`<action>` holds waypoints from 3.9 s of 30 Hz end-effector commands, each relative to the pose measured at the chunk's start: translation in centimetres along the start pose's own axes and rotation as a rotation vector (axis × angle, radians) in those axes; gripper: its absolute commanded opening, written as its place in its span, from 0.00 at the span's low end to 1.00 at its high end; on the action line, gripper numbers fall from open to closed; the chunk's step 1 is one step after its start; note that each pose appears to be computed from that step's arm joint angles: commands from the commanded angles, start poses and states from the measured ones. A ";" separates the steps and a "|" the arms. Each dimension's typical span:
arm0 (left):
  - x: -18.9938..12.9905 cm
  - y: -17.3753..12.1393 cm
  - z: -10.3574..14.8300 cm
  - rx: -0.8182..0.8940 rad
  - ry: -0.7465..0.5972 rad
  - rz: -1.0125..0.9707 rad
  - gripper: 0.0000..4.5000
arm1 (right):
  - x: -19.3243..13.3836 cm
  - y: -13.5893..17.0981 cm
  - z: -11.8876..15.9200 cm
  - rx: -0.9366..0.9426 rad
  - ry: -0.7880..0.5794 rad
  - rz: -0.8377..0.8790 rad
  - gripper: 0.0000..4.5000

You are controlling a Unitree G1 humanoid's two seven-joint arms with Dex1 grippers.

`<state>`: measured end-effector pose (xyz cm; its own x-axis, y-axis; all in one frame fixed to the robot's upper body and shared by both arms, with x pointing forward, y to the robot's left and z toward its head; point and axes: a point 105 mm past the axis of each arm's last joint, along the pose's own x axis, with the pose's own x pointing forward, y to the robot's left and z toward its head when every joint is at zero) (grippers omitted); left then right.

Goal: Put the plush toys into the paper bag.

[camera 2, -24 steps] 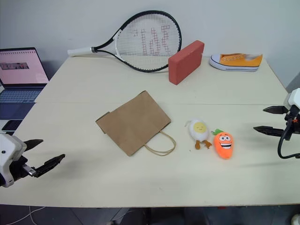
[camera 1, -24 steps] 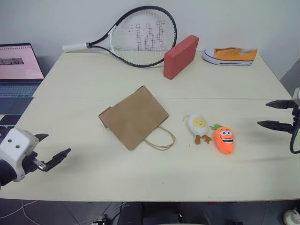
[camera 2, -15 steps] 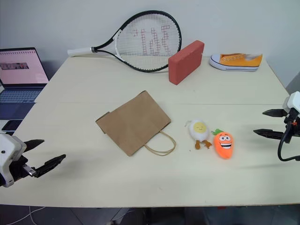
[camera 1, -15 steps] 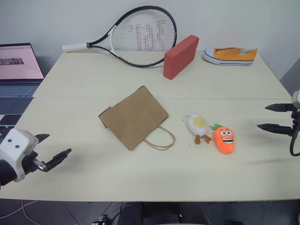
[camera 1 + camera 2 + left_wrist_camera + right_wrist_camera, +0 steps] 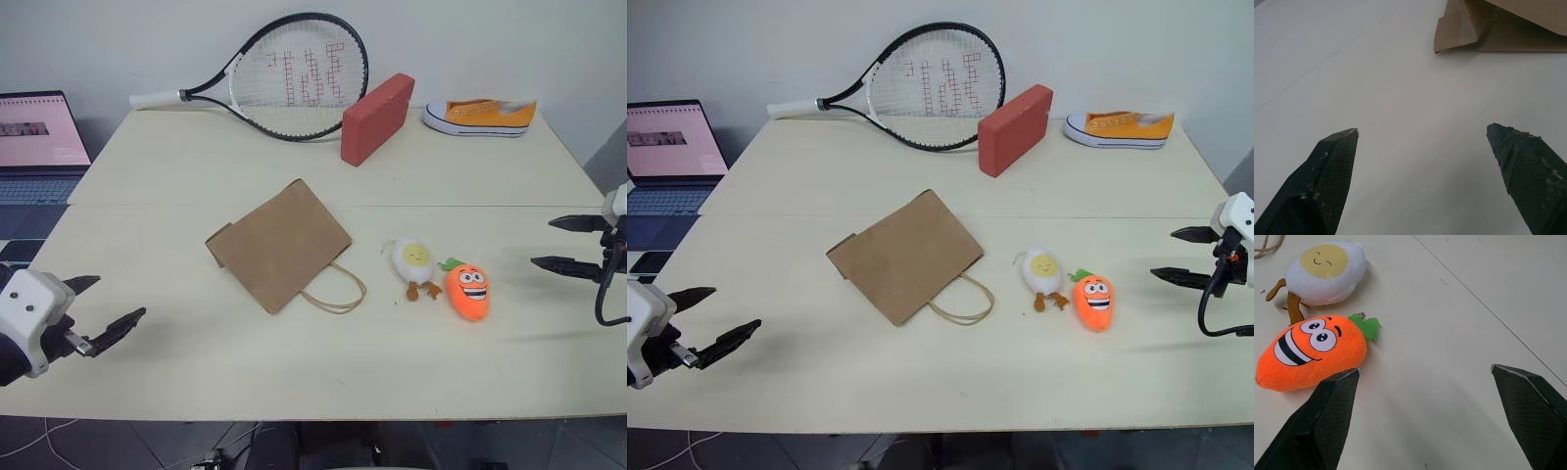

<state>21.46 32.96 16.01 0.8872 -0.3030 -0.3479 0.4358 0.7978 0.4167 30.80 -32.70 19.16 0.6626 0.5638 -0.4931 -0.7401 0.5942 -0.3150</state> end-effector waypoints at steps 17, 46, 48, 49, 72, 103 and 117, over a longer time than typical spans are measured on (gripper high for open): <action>7.5 -10.6 9.0 0.139 -0.232 -0.478 0.99 | 1.1 6.6 5.9 -0.113 -0.137 0.177 1.00; 19.2 -21.6 10.9 0.317 -0.402 -0.665 0.99 | 3.0 16.3 7.9 0.007 -0.183 0.346 1.00; 19.5 -21.7 11.0 0.311 -0.407 -0.661 0.99 | 3.1 16.2 7.9 0.006 -0.183 0.345 1.00; 19.6 -21.6 11.1 0.305 -0.410 -0.658 0.95 | 3.1 16.2 7.9 0.006 -0.184 0.344 1.00; 18.3 -20.1 12.9 0.085 -0.449 -0.740 0.00 | 3.2 16.1 7.8 0.003 -0.199 0.339 1.00; 12.0 -15.9 18.8 -0.409 -0.615 -0.958 0.00 | 12.0 18.2 10.7 0.129 -0.410 0.253 0.69; 11.6 -15.8 19.8 -0.481 -0.627 -0.989 0.00 | 19.2 20.1 12.2 0.187 -0.481 0.227 0.01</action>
<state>28.42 6.81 20.59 0.2252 -0.9640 0.1411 0.9551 0.1898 -0.2274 29.80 -3.64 12.42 0.4970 0.8582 -0.1286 -0.8671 0.4970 -0.0341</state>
